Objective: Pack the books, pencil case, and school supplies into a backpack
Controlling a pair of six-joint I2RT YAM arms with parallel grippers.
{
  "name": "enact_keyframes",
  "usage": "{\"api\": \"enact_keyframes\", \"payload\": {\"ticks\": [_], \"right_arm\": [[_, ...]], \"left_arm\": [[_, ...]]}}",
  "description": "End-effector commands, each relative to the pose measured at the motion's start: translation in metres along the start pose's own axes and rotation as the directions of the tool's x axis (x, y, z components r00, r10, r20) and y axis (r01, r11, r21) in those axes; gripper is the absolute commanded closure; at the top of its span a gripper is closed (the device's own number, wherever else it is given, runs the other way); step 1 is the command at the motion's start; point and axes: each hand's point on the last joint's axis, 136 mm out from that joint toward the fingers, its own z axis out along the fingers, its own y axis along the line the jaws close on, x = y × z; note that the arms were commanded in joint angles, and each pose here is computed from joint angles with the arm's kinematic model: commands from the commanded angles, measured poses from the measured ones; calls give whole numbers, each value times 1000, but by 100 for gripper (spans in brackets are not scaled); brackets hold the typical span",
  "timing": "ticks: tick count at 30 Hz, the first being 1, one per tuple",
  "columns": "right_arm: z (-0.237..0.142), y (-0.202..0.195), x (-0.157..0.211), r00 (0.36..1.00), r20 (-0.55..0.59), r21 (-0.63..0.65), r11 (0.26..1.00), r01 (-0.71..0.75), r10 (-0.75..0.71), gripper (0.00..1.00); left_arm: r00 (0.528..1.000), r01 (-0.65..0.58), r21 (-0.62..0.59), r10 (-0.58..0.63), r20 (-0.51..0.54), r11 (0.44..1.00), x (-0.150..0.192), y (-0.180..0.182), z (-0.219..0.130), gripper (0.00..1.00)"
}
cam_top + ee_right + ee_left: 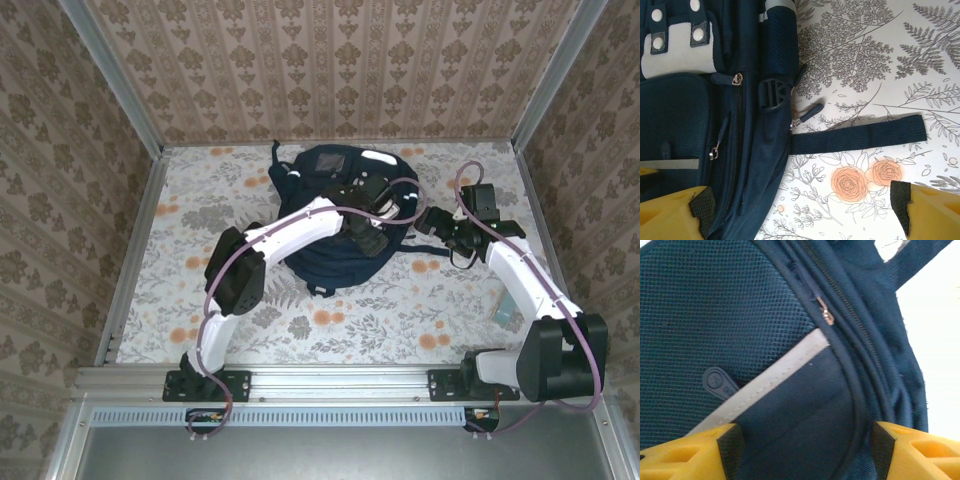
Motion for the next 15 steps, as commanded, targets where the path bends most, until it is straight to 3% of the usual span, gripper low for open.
{"api": "enact_keyframes", "payload": {"ticks": [1, 5, 11, 15], "right_arm": [[6, 4, 1, 999, -18, -35, 999, -28, 27, 8], [14, 9, 1, 998, -48, -57, 998, -35, 32, 16], [36, 27, 0, 991, -131, -95, 995, -14, 1, 35], [53, 43, -7, 987, -156, -96, 995, 20, -35, 43]], "left_arm": [[997, -74, -91, 72, -25, 993, 0, 12, 3, 30], [993, -119, -111, 116, -27, 987, -1, 17, 5, 39], [992, -120, -136, 125, 30, 983, -12, 24, -5, 69], [989, -102, -148, 116, 90, 984, -19, 28, -19, 80]]}}
